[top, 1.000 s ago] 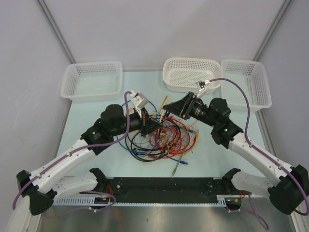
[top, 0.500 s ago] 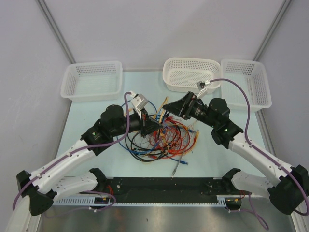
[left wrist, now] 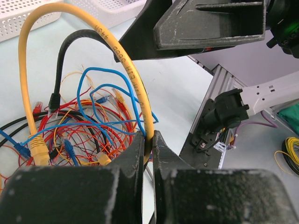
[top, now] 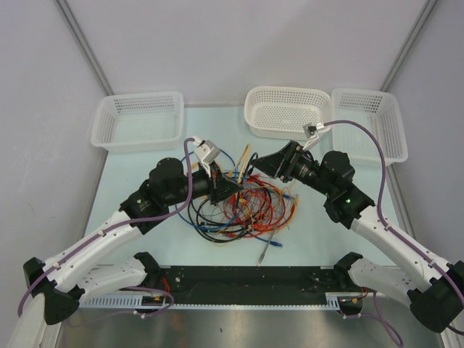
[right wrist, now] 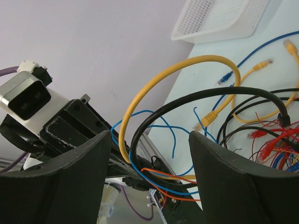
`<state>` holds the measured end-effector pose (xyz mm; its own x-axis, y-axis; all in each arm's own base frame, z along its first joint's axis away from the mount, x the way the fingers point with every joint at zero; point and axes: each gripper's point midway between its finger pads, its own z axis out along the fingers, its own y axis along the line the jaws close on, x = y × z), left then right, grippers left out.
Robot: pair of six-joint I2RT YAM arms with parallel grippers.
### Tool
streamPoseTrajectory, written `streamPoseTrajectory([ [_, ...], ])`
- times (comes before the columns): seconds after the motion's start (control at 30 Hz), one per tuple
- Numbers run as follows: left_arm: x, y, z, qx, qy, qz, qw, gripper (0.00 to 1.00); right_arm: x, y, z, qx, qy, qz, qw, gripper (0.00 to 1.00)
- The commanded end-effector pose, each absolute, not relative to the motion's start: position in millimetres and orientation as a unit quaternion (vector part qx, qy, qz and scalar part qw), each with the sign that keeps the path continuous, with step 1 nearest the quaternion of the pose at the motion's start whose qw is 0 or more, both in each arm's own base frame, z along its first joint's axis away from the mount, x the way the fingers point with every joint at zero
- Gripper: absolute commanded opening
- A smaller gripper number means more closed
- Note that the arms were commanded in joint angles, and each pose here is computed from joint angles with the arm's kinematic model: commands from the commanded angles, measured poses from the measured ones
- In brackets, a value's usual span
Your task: Untangle the cables
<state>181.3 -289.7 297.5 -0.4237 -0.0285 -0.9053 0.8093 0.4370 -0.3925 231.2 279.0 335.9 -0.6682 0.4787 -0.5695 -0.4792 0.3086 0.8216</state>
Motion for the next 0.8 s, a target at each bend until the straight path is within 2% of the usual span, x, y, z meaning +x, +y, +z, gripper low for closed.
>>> streamPoseTrajectory([
  [0.0,180,-289,325,0.271,0.681,-0.471,0.491,0.01,234,280,339,-0.004,0.693,0.588,0.417,0.71],
  [0.13,179,-289,328,0.271,0.678,-0.475,0.491,0.01,239,285,337,0.0,0.692,0.593,0.413,0.66],
  [0.4,176,-289,329,0.272,0.675,-0.482,0.488,0.01,248,295,337,0.006,0.683,0.609,0.404,0.63],
  [0.57,175,-291,325,0.272,0.677,-0.488,0.48,0.01,254,302,336,0.013,0.676,0.622,0.394,0.56],
  [0.67,174,-294,322,0.276,0.677,-0.491,0.474,0.01,253,306,340,0.009,0.669,0.633,0.391,0.48],
  [0.7,174,-294,322,0.277,0.677,-0.491,0.473,0.01,252,306,340,0.009,0.669,0.634,0.389,0.35],
  [0.77,174,-294,319,0.276,0.68,-0.489,0.472,0.01,251,304,341,0.008,0.668,0.632,0.392,0.2],
])
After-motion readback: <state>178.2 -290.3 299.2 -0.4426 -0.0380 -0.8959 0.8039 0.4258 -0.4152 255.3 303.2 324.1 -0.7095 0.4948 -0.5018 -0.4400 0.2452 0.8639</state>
